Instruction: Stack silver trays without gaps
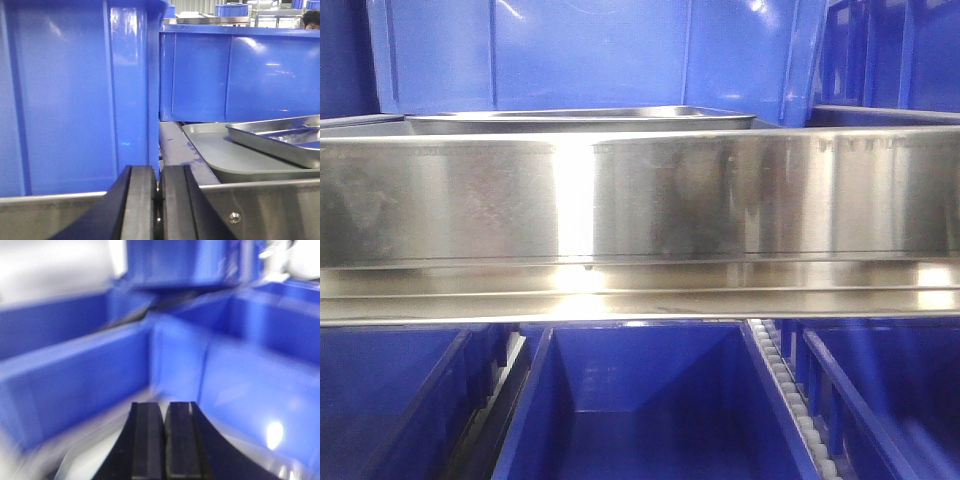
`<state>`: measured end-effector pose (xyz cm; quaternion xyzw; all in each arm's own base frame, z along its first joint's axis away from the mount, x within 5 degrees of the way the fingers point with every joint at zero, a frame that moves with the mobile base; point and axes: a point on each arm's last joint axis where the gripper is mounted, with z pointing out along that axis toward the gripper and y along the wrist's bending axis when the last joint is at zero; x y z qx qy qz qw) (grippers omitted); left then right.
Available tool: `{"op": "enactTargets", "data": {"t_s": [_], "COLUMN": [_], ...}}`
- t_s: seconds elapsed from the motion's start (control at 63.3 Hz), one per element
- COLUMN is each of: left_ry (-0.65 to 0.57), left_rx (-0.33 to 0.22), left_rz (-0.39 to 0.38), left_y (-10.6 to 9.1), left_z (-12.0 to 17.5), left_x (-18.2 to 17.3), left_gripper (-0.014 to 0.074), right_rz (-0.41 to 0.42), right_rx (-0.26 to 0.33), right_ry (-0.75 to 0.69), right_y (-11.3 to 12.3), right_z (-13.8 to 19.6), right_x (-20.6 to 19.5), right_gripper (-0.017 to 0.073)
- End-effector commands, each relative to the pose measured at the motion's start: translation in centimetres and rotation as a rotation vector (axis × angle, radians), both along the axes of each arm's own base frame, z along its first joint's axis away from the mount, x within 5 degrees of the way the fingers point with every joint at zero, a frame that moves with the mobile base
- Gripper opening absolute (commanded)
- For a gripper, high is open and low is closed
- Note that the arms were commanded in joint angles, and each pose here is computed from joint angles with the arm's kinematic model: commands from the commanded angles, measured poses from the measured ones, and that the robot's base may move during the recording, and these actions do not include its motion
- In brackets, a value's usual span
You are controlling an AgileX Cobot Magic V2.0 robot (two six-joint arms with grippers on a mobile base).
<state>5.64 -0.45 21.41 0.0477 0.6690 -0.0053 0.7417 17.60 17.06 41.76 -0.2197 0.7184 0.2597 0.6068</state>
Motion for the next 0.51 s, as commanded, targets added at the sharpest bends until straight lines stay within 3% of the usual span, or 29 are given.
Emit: {"op": "enactTargets", "data": {"t_s": [0.0,0.237,0.49], "left_ry": [-0.014,-0.014,-0.014], "left_rx": [-0.006,-0.006,-0.006], "left_rz": [-0.005,-0.005,-0.005], "left_y": [0.0,0.0,0.0], "left_z": [0.2,0.2,0.2], "left_x": [-0.1,-0.1,-0.1], "left_gripper": [0.0004,0.0004,0.0004], "right_rz": [0.048,-0.041,-0.355], "right_rx": [0.052,0.163,0.151], "right_ry": [-0.055,-0.204,-0.262], "right_y": [-2.3,-10.2,-14.7], "right_z": [-1.2,-7.7,-15.1], "right_x": [-2.7,-8.5,-11.3], "right_gripper": [-0.0084,-0.0084,-0.0084]}}
